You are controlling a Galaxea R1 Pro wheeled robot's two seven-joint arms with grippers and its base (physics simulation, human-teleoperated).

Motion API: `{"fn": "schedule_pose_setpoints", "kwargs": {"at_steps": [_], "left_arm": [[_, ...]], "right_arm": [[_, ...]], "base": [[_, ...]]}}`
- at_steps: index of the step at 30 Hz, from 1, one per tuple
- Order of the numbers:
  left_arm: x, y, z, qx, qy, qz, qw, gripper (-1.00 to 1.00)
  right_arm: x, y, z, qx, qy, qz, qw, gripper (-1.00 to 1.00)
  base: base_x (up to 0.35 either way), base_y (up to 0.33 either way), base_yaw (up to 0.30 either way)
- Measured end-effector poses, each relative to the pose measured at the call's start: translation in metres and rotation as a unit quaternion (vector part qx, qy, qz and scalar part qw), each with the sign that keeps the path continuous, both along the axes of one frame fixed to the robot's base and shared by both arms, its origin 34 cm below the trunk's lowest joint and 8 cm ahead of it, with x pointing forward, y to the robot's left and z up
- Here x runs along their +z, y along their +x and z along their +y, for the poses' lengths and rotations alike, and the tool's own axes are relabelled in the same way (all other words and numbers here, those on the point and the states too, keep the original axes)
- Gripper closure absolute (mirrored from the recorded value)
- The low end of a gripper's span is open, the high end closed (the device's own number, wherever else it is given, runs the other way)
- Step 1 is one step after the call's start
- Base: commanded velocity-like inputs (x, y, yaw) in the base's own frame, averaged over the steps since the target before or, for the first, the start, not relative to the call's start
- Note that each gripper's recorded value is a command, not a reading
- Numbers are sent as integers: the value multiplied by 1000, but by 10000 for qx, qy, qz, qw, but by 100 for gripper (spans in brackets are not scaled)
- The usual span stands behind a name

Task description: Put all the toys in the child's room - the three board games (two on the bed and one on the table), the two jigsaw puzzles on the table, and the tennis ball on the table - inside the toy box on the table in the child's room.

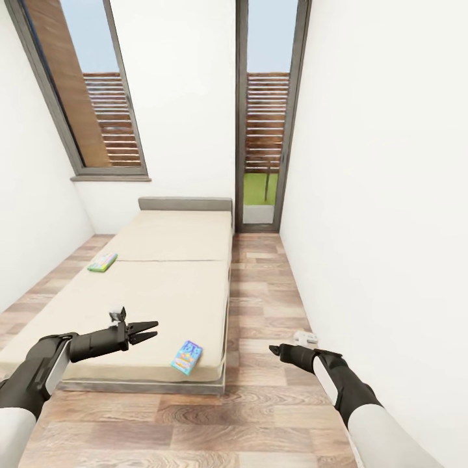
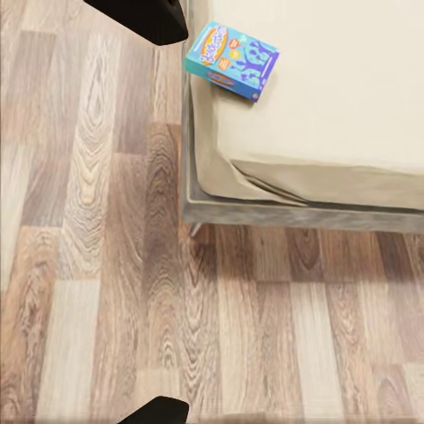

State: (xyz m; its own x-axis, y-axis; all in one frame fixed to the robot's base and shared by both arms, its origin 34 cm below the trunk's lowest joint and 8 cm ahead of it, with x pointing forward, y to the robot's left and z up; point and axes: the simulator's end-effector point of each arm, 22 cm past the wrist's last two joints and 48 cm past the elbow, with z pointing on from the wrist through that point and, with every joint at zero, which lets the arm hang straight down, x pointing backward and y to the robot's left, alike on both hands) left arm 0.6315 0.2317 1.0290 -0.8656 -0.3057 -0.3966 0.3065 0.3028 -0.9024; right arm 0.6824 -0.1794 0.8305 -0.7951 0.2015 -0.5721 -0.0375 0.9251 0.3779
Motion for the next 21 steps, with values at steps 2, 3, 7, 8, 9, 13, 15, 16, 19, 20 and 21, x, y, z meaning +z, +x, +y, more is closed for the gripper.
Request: {"fn": "schedule_pose_setpoints", "kwargs": {"at_steps": [2,3,7,8,9,13,15,16,19,20,21], "left_arm": [[0,0,0,0,0,1,10000,-100],[0,0,0,0,0,1,10000,-100],[0,0,0,0,1,1,10000,-100],[0,0,0,0,0,1,10000,-100],[0,0,0,0,0,1,10000,-100],[0,0,0,1,-1,3,10000,-100],[0,0,0,1,-1,3,10000,-100],[0,0,0,1,0,2,10000,-100],[0,0,0,1,0,3,10000,-100],[0,0,0,1,0,3,10000,-100],[0,0,0,1,0,4,10000,-100]], "right_arm": [[0,0,0,-1,-1,0,10000,-100],[0,0,0,-1,-1,0,10000,-100],[0,0,0,-2,2,-3,10000,-100],[0,0,0,-3,3,-2,10000,-100],[0,0,0,-4,3,-3,10000,-100],[0,0,0,-7,0,-4,10000,-100],[0,0,0,-7,0,-5,10000,-100],[0,0,-1,-7,0,-6,10000,-100],[0,0,-1,-8,1,-7,10000,-100],[0,0,-1,-8,1,-7,10000,-100],[0,0,-1,-8,1,-7,10000,-100]], "base": [[111,-135,-8],[73,-92,-5],[24,-46,-2],[5,-79,0],[3,-148,0],[2,-214,0],[1,-148,0],[0,-84,0],[0,-48,0],[0,-22,0],[0,-18,0]]}}
